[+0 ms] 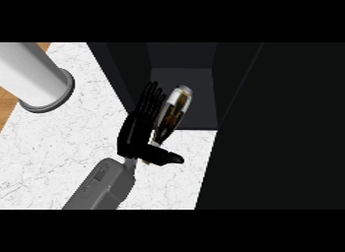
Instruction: Pick up the wine, place it into the cabinet and close the cabinet
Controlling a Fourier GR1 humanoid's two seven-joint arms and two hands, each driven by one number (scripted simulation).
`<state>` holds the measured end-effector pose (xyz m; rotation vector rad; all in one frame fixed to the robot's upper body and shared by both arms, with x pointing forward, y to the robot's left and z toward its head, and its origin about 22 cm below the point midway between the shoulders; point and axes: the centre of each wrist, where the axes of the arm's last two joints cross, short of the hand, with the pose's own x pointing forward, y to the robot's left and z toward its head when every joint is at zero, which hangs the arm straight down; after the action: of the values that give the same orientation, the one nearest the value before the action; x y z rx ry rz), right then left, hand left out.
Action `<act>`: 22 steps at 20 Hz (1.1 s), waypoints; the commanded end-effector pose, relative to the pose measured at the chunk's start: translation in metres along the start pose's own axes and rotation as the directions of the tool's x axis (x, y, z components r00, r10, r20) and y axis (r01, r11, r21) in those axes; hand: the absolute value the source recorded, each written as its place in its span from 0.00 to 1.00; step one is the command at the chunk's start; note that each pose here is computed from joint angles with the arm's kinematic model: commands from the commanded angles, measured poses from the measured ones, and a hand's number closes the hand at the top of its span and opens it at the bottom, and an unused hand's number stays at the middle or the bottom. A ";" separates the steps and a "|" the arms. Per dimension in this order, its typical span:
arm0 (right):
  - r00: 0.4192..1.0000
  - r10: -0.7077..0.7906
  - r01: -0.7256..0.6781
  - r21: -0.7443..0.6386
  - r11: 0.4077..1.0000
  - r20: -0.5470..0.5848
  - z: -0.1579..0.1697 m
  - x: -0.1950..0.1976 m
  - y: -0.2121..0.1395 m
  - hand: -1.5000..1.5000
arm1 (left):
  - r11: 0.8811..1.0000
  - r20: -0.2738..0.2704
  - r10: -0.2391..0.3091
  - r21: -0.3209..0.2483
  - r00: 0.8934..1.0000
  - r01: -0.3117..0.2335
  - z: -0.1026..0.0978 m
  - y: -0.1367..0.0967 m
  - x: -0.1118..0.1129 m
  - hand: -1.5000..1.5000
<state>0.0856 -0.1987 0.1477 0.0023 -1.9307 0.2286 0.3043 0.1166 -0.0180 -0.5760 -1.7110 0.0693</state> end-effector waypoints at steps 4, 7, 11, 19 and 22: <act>0.996 -0.092 0.091 0.070 0.993 0.005 0.010 0.049 -0.004 0.00 | 0.998 0.024 0.055 0.021 0.998 -0.055 0.049 0.003 0.022 0.00; 0.995 -0.096 0.095 0.153 0.984 0.002 0.008 0.056 -0.009 0.00 | 0.998 0.027 0.065 0.025 0.998 -0.066 0.057 0.034 0.031 0.00; 0.987 -0.160 0.163 0.221 0.962 -0.033 0.017 0.049 0.000 0.00 | 0.998 0.055 0.037 0.053 0.998 -0.040 0.082 0.047 0.035 0.00; 0.987 -0.142 0.159 0.506 0.848 -0.073 0.021 0.044 0.005 1.00 | 0.996 0.139 -0.066 0.075 0.988 0.056 0.090 0.102 0.080 0.00; 0.984 -0.163 0.174 0.527 0.832 -0.068 0.024 0.046 0.005 1.00 | 0.992 0.103 -0.079 0.103 0.992 0.069 0.102 0.115 0.091 0.00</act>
<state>0.0717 -0.1982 0.1401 0.3019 -1.8040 0.6884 0.2417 0.2581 -0.0065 -0.4853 -1.8121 0.1362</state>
